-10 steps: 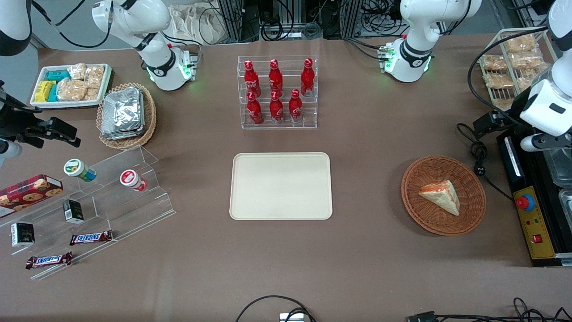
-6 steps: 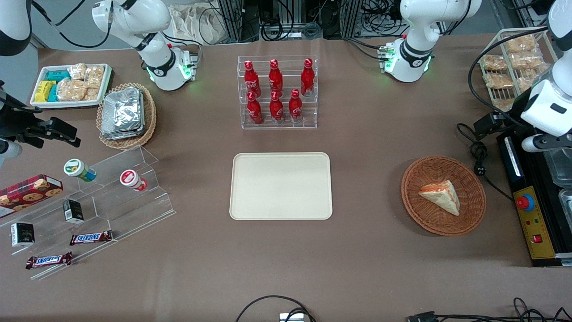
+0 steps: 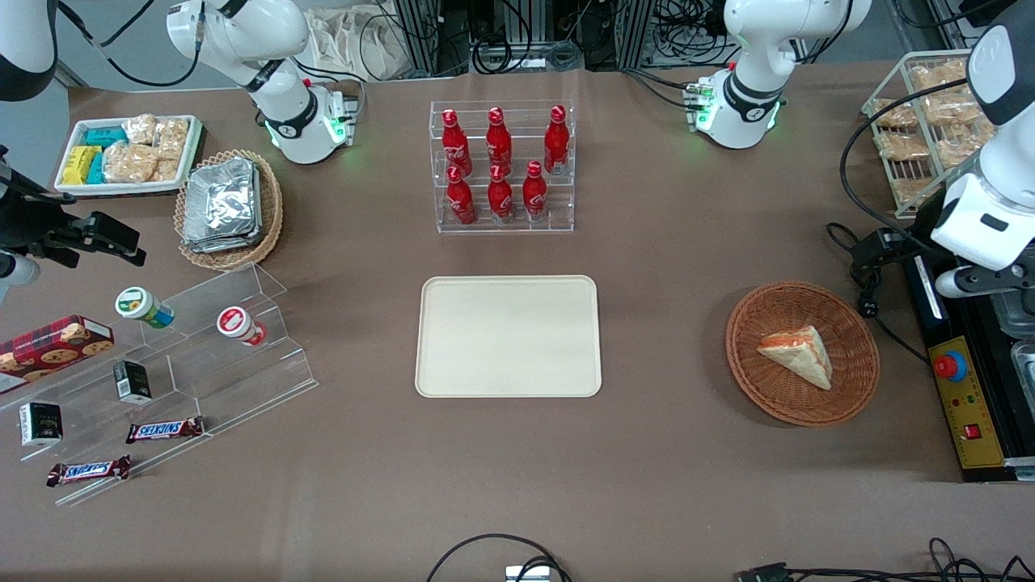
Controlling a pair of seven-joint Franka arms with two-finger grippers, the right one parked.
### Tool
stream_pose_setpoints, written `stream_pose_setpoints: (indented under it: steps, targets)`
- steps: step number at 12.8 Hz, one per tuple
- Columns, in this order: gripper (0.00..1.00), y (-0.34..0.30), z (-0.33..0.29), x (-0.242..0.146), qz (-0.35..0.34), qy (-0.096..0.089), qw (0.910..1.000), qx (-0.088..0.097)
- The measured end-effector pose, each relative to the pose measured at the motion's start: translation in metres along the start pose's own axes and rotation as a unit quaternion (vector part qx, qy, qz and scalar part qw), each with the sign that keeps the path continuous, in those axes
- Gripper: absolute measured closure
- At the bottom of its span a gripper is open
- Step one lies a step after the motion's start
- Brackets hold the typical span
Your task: Place sandwich from basket to tray
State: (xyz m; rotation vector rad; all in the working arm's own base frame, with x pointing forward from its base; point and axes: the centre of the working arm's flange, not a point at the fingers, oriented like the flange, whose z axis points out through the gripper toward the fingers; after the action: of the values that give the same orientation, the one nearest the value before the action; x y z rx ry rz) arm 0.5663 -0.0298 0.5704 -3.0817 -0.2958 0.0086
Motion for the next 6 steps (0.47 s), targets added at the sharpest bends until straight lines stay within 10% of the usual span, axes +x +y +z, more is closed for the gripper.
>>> stream_pose_setpoints:
  steps: [6]
  targets:
    - [0.0, 0.001, 0.089, 0.042, -0.252, -0.03, 0.9671, 0.011]
